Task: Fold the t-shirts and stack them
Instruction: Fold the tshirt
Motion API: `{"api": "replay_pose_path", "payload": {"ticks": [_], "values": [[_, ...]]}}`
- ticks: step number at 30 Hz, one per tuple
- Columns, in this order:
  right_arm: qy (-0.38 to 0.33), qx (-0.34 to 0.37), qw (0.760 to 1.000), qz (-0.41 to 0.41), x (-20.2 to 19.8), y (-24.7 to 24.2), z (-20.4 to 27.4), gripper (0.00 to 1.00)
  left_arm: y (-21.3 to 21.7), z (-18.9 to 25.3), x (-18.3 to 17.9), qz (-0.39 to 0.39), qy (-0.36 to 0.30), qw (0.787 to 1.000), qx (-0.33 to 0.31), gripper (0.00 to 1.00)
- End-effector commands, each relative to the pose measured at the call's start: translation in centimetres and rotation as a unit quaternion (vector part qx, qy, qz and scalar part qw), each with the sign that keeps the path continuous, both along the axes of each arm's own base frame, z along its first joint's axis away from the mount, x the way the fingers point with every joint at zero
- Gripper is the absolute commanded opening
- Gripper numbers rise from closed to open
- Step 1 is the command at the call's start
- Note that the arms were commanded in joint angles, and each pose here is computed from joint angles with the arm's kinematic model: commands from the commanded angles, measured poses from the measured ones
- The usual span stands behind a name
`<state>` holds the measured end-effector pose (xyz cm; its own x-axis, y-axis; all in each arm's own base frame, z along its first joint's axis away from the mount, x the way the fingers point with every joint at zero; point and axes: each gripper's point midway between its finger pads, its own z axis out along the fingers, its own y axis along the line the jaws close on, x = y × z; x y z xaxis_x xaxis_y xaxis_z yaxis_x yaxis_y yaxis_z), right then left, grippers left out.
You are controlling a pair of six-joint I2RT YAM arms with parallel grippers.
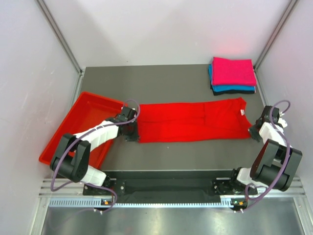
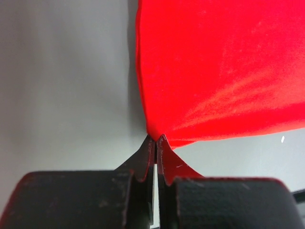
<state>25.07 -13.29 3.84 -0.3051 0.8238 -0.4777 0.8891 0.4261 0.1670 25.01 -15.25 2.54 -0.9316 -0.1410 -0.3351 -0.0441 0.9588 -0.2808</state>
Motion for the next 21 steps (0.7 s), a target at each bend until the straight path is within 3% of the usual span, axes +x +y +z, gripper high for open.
{"api": "replay_pose_path", "payload": {"ticks": [1, 3, 7, 12, 14, 16, 18, 19, 20, 21], "values": [[0.004, -0.032, 0.999, -0.011, -0.5, -1.6, 0.5, 0.0, 0.2, 0.6, -0.9, -0.011, 0.01, 1.0, 0.001, 0.0], [0.008, -0.035, 0.999, -0.012, -0.7, -1.6, 0.3, 0.0, 0.0, 0.4, -1.2, -0.013, 0.018, 1.0, -0.005, 0.01], [0.01, -0.032, 0.999, 0.017, -0.1, -1.5, 1.4, 0.16, -0.1, 1.7, -1.0, -0.012, 0.015, 1.0, -0.006, 0.25], [0.007, -0.037, 0.998, 0.054, 0.7, -1.5, 4.8, 0.24, 1.6, 4.2, 1.3, 0.008, -0.025, 0.998, 0.051, 0.35], [-0.005, -0.022, 0.996, 0.09, 0.9, -0.4, 6.0, 0.32, 2.1, 6.4, 2.9, 0.02, -0.056, 0.996, 0.07, 0.37], [-0.054, 0.013, 0.985, 0.165, 2.7, 2.1, 7.9, 0.33, 2.0, 8.9, 4.7, 0.019, -0.1, 0.992, 0.069, 0.38], [-0.103, 0.037, 0.966, 0.236, 3.9, 4.8, 9.2, 0.28, 0.4, 10.7, 5.7, 0.002, -0.121, 0.992, 0.035, 0.39], [-0.122, 0.054, 0.956, 0.262, 4.3, 6.2, 9.5, 0.2, -0.5, 11.9, 6.5, -0.005, -0.135, 0.991, 0.014, 0.39], [-0.176, 0.08, 0.93, 0.312, 5.5, 8.7, 10.9, 0.06, -1.4, 12.3, 7.1, -0.014, -0.14, 0.99, -0.003, 0.4], [-0.195, 0.104, 0.915, 0.338, 5.5, 10.5, 10.4, 0.02, -3.6, 13.3, 6.8, -0.046, -0.135, 0.988, -0.055, 0.4]]}}
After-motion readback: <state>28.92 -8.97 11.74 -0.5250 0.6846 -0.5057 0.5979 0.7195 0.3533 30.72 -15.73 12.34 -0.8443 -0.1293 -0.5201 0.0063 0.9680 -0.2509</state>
